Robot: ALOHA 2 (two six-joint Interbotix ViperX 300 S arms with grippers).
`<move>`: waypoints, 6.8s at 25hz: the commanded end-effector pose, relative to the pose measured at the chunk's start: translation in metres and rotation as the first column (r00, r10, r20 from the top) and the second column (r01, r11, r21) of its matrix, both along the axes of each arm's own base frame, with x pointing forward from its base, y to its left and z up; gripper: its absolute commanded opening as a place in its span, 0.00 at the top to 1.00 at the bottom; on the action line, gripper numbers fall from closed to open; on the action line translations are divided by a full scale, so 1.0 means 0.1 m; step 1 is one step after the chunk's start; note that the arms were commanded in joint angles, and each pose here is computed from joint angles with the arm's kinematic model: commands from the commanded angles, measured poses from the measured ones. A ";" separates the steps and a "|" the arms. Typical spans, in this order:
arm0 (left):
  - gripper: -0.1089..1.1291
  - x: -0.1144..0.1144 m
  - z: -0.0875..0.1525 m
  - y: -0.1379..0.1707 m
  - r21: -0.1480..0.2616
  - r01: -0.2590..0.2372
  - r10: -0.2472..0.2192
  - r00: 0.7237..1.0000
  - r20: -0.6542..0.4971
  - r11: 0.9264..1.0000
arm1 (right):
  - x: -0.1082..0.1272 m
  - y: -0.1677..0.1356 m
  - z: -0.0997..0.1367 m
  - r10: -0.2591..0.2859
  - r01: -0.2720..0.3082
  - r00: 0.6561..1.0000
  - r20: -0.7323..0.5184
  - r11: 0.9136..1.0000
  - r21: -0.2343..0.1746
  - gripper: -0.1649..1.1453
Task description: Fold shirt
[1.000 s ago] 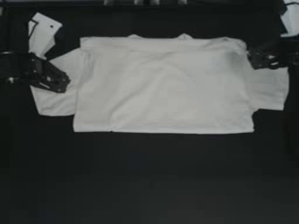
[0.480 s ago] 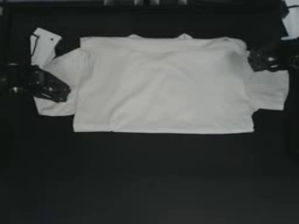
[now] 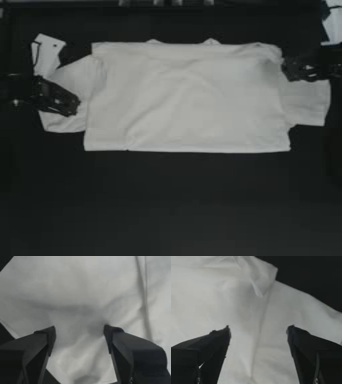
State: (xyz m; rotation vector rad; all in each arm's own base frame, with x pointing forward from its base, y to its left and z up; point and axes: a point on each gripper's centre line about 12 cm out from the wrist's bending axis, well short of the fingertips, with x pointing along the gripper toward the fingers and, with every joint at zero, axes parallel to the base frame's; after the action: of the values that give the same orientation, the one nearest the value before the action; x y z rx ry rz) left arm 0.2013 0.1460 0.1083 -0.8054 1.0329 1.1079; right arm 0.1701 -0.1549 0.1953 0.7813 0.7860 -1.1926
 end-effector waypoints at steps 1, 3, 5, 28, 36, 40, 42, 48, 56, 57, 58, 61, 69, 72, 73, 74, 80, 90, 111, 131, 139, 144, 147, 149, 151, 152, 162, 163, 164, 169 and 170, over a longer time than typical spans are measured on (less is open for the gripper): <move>0.17 0.02 -0.02 0.02 -0.001 0.001 -0.001 1.000 0.001 1.000 | 0.03 -0.01 0.07 0.005 -0.004 0.999 0.032 1.000 -0.016 0.15; 0.17 0.03 -0.07 0.02 -0.010 -0.001 0.001 1.000 -0.006 1.000 | 0.03 -0.01 0.07 0.005 -0.004 0.999 0.034 1.000 -0.017 0.15; 0.18 0.04 -0.10 0.02 -0.017 -0.001 0.001 1.000 -0.005 1.000 | 0.03 -0.01 0.07 0.008 -0.008 0.999 0.033 1.000 -0.019 0.15; 0.88 -0.01 -0.03 -0.03 0.002 0.028 -0.028 1.000 0.008 1.000 | -0.15 0.08 -0.24 -0.094 0.096 0.995 -0.035 0.994 0.057 0.15; 0.88 0.02 0.01 -0.03 0.013 0.047 -0.047 0.999 0.018 0.999 | -0.28 0.03 -0.45 -0.179 0.190 0.978 -0.106 0.976 0.102 0.15; 0.88 0.01 0.01 -0.03 0.013 0.058 -0.058 0.998 0.013 0.998 | -0.35 -0.01 -0.59 -0.231 0.250 0.960 -0.157 0.962 0.112 0.15; 0.88 0.03 0.02 -0.04 0.017 0.072 -0.072 0.997 0.014 0.997 | -0.38 -0.02 -0.66 -0.248 0.268 0.954 -0.169 0.957 0.111 0.15; 0.88 0.05 0.10 -0.03 0.036 0.090 -0.091 0.995 0.033 0.995 | -0.44 -0.05 -0.78 -0.307 0.321 0.944 -0.121 0.939 0.126 0.15; 0.87 0.04 0.21 -0.03 0.068 0.102 -0.107 0.992 0.062 0.992 | -0.51 -0.08 -0.85 -0.348 0.367 0.927 -0.141 0.919 0.148 0.15; 0.88 0.03 0.21 -0.03 0.069 0.105 -0.109 0.992 0.060 0.992 | -0.50 -0.08 -0.87 -0.347 0.367 0.927 -0.146 0.918 0.152 0.15; 0.87 0.03 0.21 -0.03 0.069 0.105 -0.109 0.992 0.060 0.992 | -0.49 -0.09 -0.89 -0.345 0.367 0.926 -0.151 0.917 0.157 0.15; 0.87 0.03 0.20 -0.04 0.068 0.106 -0.110 0.992 0.057 0.992 | -0.45 -0.09 -1.00 -0.337 0.366 0.926 -0.168 0.912 0.185 0.15; 0.87 0.02 0.20 -0.04 0.067 0.108 -0.111 0.992 0.055 0.992 | -0.42 -0.03 -1.22 -0.318 0.359 0.928 -0.193 0.901 0.242 0.19; 0.88 0.03 0.20 -0.04 0.068 0.111 -0.114 0.992 0.056 0.992 | -0.41 -0.01 -1.22 -0.300 0.347 0.930 -0.210 0.907 0.239 0.41; 0.88 0.03 0.20 -0.04 0.068 0.112 -0.115 0.992 0.054 0.991 | -0.40 0.00 -1.22 -0.301 0.348 0.930 -0.212 0.907 0.239 0.54; 0.88 0.03 0.20 -0.04 0.068 0.111 -0.114 0.992 0.056 0.992 | -0.39 0.00 -1.22 -0.298 0.345 0.931 -0.213 0.908 0.238 0.68; 0.88 0.05 0.21 -0.05 0.071 0.119 -0.123 0.991 0.058 0.990 | -0.33 0.04 -1.19 -0.290 0.333 0.937 -0.197 0.912 0.238 0.82; 0.87 0.20 0.38 -0.03 0.119 0.152 -0.163 0.983 0.088 0.981 | 0.01 -0.06 -0.69 -0.228 0.229 0.973 -0.023 0.960 0.158 0.82; 0.87 0.99 1.10 0.07 0.299 0.285 -0.358 0.906 0.227 0.911 | 0.79 0.04 0.26 -0.003 0.000 0.946 0.324 1.000 0.010 0.82; 0.88 1.78 0.89 -0.03 0.328 0.380 -0.486 0.798 0.357 0.865 | 1.34 -0.01 -0.12 0.095 -0.123 0.896 0.434 0.992 0.038 0.82; 0.88 1.98 0.69 0.02 0.336 0.426 -0.529 0.780 0.335 0.840 | 1.46 -0.01 -0.23 0.127 -0.164 0.875 0.467 0.986 0.039 0.82; 0.88 2.09 0.64 0.04 0.354 0.449 -0.559 0.760 0.331 0.821 | 1.47 -0.01 -0.32 0.136 -0.174 0.882 0.452 0.984 0.044 0.82; 0.87 2.14 0.61 0.04 0.363 0.458 -0.572 0.749 0.335 0.812 | 1.50 -0.01 -0.32 0.156 -0.193 0.872 0.464 0.981 0.032 0.82; 0.85 2.15 0.58 0.05 0.363 0.464 -0.577 0.748 0.330 0.808 | 1.52 0.00 -0.32 0.179 -0.213 0.859 0.480 0.977 0.016 0.82; 0.81 2.15 0.57 0.04 0.362 0.468 -0.580 0.747 0.326 0.806 | 1.52 -0.01 -0.32 0.191 -0.222 0.854 0.484 0.975 0.008 0.81; 0.77 2.15 0.56 0.05 0.361 0.468 -0.580 0.747 0.325 0.806 | 1.53 -0.01 -0.33 0.191 -0.223 0.853 0.486 0.975 0.009 0.81; 0.31 2.19 0.60 0.05 0.402 0.517 -0.639 0.717 0.280 0.756 | 1.64 -0.09 -0.45 0.262 -0.293 0.788 0.557 0.955 -0.035 0.27; 0.29 2.19 0.63 0.05 0.415 0.527 -0.654 0.707 0.269 0.741 | 1.65 -0.10 -0.44 0.272 -0.300 0.776 0.569 0.953 -0.045 0.20; 0.27 2.19 0.65 0.05 0.425 0.537 -0.666 0.700 0.259 0.729 | 1.65 -0.10 -0.43 0.287 -0.312 0.767 0.575 0.948 -0.057 0.16; 0.26 2.15 0.80 0.06 0.458 0.552 -0.693 0.683 0.229 0.696 | 1.57 -0.12 -0.38 0.354 -0.357 0.753 0.555 0.928 -0.108 0.13; 0.26 2.14 0.83 0.07 0.463 0.551 -0.694 0.683 0.227 0.694 | 1.54 -0.12 -0.38 0.350 -0.352 0.755 0.555 0.930 -0.108 0.13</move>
State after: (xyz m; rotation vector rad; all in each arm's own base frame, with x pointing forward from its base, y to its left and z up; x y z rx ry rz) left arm 0.4134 0.1513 0.1437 -0.3006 0.7618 0.4712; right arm 0.3251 -0.1654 0.1405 0.9023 0.4508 -0.5797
